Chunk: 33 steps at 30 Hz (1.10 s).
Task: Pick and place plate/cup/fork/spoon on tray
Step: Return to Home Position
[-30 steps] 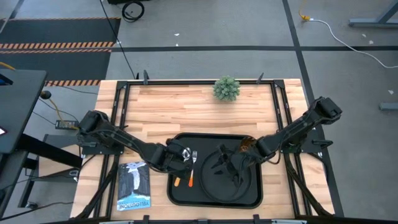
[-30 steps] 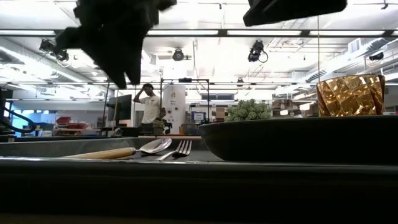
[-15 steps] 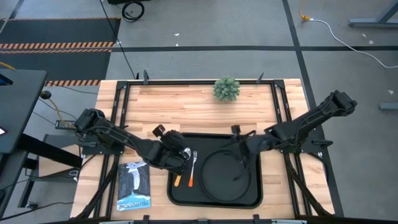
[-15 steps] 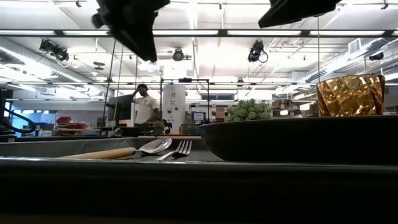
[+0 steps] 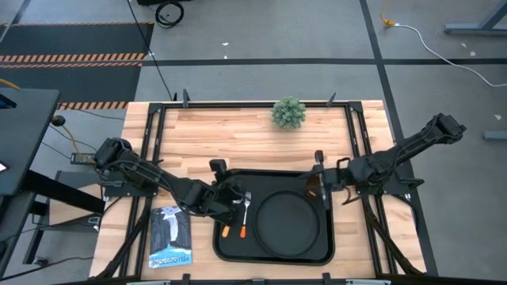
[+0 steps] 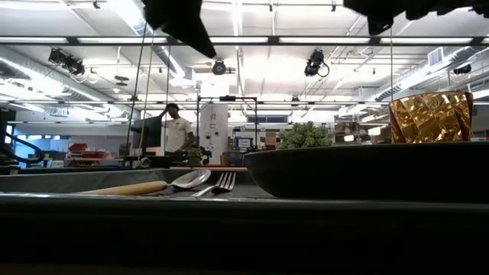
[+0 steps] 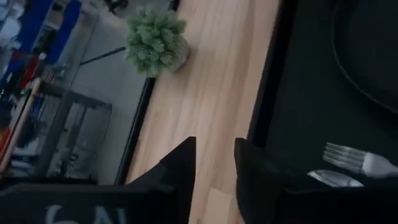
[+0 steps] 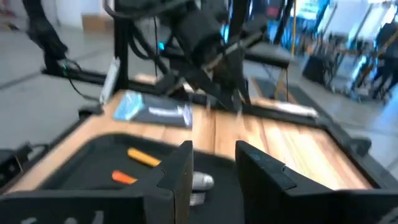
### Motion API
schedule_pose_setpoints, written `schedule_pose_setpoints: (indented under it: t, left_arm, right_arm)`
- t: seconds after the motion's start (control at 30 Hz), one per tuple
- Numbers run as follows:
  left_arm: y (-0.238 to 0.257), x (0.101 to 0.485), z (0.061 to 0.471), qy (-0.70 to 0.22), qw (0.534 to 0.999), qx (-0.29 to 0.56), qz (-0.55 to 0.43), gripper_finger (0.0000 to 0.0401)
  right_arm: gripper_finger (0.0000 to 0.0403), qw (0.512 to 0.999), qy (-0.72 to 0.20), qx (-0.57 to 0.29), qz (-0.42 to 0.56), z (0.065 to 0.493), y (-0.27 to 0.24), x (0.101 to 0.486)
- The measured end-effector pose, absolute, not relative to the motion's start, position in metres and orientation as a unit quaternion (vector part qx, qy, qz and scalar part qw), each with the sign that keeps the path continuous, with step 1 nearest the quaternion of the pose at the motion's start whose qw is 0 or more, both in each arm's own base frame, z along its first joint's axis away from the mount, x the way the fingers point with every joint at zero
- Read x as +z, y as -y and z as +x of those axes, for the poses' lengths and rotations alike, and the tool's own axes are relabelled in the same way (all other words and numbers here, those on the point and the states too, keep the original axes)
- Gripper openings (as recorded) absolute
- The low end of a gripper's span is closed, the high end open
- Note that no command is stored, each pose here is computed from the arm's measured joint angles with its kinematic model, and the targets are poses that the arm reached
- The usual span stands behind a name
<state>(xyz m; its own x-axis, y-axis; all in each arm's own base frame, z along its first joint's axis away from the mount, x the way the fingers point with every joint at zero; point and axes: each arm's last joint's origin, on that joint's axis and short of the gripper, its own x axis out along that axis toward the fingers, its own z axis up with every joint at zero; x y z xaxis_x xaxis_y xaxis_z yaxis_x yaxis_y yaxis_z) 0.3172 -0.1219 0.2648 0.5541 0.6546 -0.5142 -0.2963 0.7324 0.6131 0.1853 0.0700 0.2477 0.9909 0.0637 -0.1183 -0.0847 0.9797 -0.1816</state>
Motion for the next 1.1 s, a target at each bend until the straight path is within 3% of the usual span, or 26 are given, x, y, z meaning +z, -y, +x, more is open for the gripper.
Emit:
schedule_pose_setpoints:
  t: [0.5, 0.73, 0.9, 1.1]
  left_arm:
    - [0.084, 0.312, 0.270, -0.434, 0.779, 0.276, 0.359, 0.0034]
    - [0.071, 0.344, 0.249, -0.402, 0.844, 0.244, 0.257, 0.0010]
    - [0.090, 0.345, 0.251, -0.331, 0.918, 0.128, 0.176, 0.0008]
    - [0.111, 0.324, 0.259, -0.267, 0.949, 0.007, 0.166, 0.0010]
  right_arm:
    - [0.0127, 0.990, 0.075, 0.059, -0.105, 0.148, -0.056, 0.256]
    - [0.0127, 0.984, 0.127, 0.096, -0.079, 0.139, -0.055, 0.235]
    - [0.0127, 0.979, 0.160, 0.100, -0.072, 0.132, -0.052, 0.217]
    - [0.0127, 0.975, 0.194, 0.095, -0.057, 0.122, -0.048, 0.202]
